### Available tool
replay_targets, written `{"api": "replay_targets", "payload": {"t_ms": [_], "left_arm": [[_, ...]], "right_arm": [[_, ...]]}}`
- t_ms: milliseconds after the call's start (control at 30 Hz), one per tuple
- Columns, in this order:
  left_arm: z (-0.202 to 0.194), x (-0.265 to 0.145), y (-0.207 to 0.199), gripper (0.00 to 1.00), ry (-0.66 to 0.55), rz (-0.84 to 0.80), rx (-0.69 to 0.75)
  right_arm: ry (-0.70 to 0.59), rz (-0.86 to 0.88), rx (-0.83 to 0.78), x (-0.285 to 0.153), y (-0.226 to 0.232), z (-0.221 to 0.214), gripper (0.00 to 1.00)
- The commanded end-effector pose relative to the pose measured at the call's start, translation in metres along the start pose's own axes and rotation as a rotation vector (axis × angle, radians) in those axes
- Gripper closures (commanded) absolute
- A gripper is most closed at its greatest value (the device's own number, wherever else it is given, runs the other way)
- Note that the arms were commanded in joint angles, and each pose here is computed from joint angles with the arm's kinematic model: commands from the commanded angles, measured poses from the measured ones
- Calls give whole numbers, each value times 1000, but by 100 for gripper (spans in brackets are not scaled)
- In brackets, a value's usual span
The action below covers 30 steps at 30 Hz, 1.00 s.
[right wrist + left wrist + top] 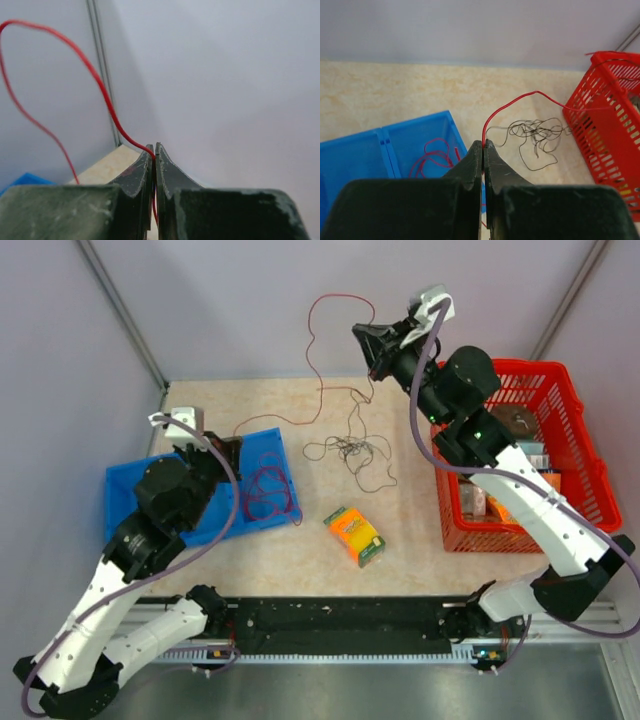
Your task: Untangle the cables
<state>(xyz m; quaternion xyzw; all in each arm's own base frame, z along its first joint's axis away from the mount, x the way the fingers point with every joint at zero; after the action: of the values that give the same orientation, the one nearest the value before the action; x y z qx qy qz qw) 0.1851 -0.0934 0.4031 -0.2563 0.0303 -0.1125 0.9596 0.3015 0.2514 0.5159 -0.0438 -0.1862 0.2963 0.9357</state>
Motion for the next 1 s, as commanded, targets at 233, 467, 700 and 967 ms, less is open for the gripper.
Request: {"api": "replay_targets", "payload": {"t_ms": [233,467,700,967], "left_arm": [[15,-8,-17,100,-76,-124,-130],[12,-18,-14,100,-81,-143,-159],[23,-21,-19,100,-96,-162,-145],[9,-16,-18,100,-75,-176,-180]], "right_arm": [[-119,-65,-238,-17,-32,94,100],[491,-71,-233,10,-35,-129,100],[399,-7,-89,9,-38,-68,100],[290,22,49,-16,-22,-45,100]]}}
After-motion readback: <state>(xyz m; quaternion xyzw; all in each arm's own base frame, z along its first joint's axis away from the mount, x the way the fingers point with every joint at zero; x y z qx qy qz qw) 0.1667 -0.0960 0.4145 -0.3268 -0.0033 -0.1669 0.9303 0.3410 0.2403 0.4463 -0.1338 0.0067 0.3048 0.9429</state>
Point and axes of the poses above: each gripper's point midway between its finger pads, its own x axis out along the fingers, its own y axis along the line the jaws close on, z = x × y, the point moved 6 cm from there along -x, back along the fingers, and after that the axes turned 14 degrees about -x, right-handed, at the moved point
